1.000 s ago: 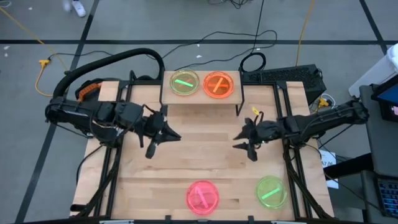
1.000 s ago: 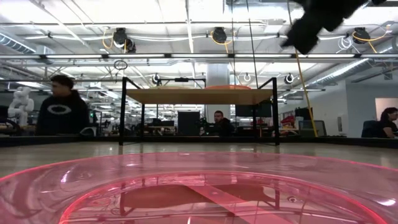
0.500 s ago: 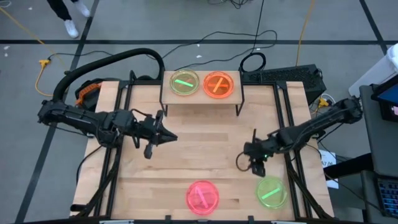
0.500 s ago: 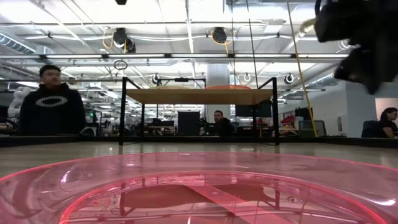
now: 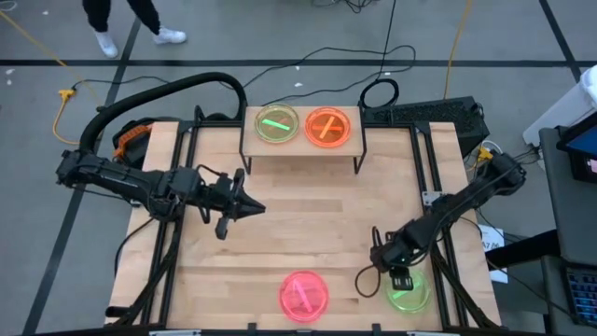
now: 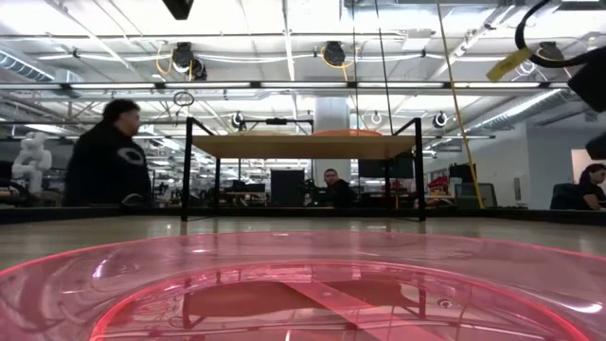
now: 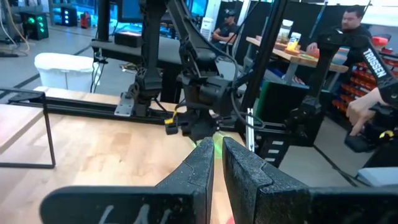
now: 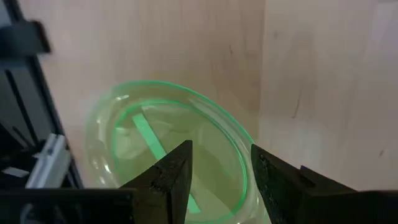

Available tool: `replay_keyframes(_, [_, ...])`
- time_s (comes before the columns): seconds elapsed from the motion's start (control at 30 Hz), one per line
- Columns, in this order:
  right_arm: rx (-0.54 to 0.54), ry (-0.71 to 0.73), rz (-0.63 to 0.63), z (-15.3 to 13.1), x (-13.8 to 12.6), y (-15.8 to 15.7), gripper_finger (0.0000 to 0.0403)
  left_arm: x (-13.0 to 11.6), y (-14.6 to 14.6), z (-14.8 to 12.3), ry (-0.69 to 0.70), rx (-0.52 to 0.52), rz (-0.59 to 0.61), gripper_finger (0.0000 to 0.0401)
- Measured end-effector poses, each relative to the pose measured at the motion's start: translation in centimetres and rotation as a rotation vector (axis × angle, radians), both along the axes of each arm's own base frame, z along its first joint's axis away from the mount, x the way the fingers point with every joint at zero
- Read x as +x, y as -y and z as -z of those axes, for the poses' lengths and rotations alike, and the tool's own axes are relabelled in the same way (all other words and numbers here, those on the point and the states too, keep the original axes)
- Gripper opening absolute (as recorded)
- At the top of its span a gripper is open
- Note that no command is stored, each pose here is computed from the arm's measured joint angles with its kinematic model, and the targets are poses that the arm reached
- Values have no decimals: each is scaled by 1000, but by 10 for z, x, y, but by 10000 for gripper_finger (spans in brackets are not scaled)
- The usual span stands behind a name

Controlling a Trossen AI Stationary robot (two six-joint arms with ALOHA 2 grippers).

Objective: Place and stack plates onto a shelf
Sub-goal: Stack the green plate on top of the orange plate on the shelf

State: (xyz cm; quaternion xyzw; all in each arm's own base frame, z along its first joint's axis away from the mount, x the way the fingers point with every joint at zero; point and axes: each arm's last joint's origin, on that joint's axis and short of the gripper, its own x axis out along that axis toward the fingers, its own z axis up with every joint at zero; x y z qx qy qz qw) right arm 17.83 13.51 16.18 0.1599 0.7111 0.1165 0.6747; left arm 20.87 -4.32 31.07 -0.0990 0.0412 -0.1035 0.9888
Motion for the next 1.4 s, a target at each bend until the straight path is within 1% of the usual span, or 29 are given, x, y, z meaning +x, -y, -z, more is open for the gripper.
replay_keyframes(0.13, [-19,-21,-12,6,1,-1,148,0,1,0,0,-6,5,37])
replay_keyframes(0.27, [-41,-56,14,11,3,2,148,0,1,-1,4,-7,6,37])
replay_keyframes(0.43, [-96,-92,24,12,0,10,148,0,1,0,4,-7,6,37])
replay_keyframes(0.57, [-95,-100,16,16,-3,12,144,0,1,0,3,-9,6,37])
replay_keyframes(0.67, [-59,-133,18,24,-8,13,129,0,1,0,2,-12,5,37])
replay_keyframes(0.73, [-53,-140,25,28,-11,15,114,0,1,0,2,-12,5,37])
replay_keyframes(0.93, [-49,-136,49,34,-11,21,50,0,1,0,2,-10,5,37])
replay_keyframes(1.1, [-27,-4,143,33,9,31,8,0,1,0,4,-8,5,37])
replay_keyframes(1.23, [-14,114,244,31,28,45,3,0,1,-1,6,-9,5,37])
replay_keyframes(1.3, [-50,164,311,31,35,54,9,0,1,-1,6,-9,5,37])
replay_keyframes(1.4, [-136,221,407,31,43,72,20,0,1,-1,6,-9,5,37])
